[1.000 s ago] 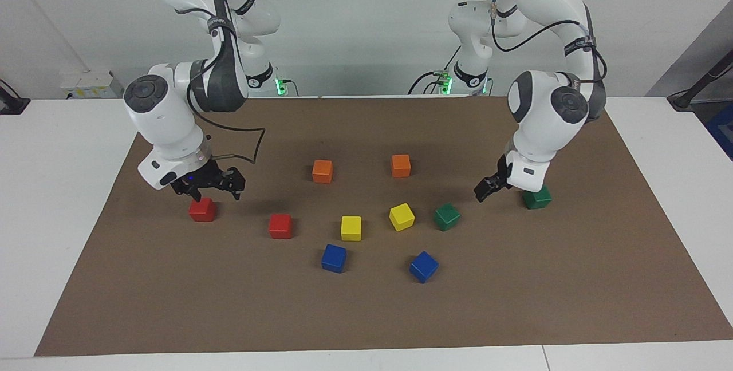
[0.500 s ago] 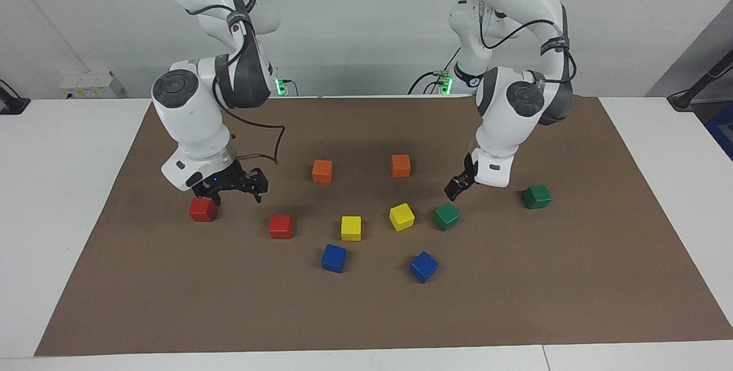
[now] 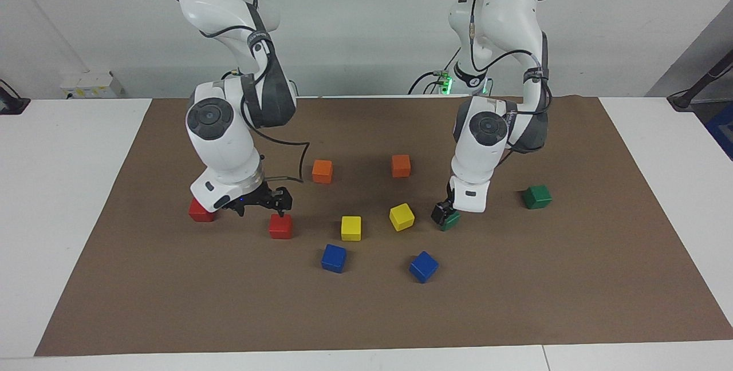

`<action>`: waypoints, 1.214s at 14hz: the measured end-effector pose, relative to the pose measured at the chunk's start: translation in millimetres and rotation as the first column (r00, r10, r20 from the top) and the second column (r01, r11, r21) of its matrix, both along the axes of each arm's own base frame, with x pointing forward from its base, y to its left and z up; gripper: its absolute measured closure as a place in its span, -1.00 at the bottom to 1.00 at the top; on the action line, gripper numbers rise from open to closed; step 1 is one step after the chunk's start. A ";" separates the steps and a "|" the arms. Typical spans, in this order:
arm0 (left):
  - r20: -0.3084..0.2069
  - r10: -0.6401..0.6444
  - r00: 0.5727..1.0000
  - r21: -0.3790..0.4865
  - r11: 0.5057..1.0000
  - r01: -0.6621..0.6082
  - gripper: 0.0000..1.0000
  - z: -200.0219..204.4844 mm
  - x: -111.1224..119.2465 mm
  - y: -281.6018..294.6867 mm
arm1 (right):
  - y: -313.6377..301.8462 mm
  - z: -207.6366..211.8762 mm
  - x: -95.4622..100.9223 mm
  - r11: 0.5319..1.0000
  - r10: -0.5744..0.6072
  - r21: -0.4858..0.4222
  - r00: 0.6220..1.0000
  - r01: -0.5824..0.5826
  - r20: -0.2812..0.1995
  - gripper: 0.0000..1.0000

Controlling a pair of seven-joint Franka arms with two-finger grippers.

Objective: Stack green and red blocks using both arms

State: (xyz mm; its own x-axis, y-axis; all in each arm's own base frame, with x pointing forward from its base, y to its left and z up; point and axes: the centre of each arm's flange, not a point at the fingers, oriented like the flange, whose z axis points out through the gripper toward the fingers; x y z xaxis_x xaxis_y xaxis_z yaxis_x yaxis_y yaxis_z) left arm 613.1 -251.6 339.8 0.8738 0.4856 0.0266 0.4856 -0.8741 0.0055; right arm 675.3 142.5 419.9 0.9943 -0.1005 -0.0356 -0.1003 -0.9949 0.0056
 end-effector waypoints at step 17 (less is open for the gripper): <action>0.040 0.030 0.999 -0.023 0.999 -0.029 -0.99 -30.7 -9.6 0.8 | 11.8 -102.5 -17.0 0.992 -0.123 0.015 0.991 0.123 0.048 -1.00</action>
State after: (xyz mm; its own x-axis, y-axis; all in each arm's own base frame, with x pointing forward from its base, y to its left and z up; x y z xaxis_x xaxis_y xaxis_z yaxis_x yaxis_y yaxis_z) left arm 603.6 -250.8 309.1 0.8577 0.5117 0.0503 0.5099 -0.8591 0.0448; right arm 658.3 154.3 317.3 0.9750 -0.2218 0.0111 -0.2217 -0.9750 -0.0146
